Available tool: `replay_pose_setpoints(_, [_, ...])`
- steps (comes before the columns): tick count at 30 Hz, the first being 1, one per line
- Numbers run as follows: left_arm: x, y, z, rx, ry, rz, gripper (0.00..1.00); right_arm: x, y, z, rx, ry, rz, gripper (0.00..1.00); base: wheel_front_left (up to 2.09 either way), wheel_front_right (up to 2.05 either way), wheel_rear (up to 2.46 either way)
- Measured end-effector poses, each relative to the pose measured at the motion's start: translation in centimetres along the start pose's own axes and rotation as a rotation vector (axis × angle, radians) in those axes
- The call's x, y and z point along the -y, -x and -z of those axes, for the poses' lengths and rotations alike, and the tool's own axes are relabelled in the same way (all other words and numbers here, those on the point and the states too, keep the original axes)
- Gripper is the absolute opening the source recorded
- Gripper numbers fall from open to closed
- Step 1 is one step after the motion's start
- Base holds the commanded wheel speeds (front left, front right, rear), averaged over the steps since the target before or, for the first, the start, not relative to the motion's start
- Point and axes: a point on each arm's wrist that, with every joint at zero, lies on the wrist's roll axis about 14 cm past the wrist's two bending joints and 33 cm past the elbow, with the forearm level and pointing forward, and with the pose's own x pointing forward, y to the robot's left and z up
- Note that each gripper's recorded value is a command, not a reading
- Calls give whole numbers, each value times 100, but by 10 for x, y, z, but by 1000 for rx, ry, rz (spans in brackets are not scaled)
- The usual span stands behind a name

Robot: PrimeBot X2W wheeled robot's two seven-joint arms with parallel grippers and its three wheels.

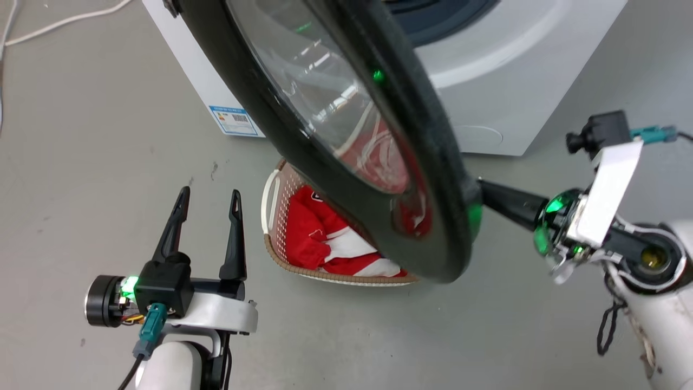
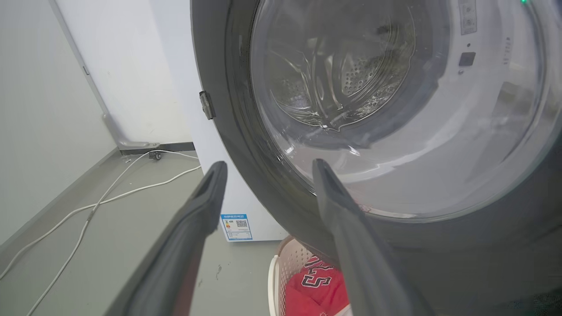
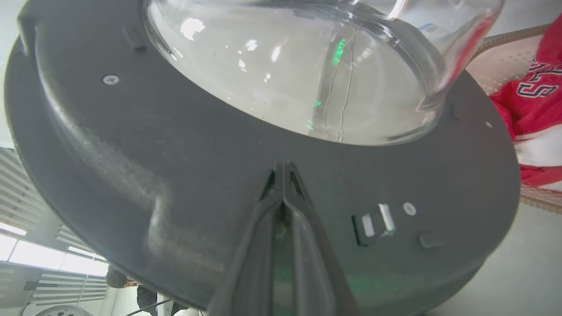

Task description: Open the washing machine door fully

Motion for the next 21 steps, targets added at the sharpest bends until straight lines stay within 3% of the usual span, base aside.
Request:
replay_pose_setpoints(13, [-6,29,-17,25,-7,-22,100,-41,-14,88,-141,-50,-115,0,0,0,0])
replay_pose_setpoints(21, [-14,43,-23,34,-10,-53,100,-46,-17,118,-168,-123,-143,0,0,0,0])
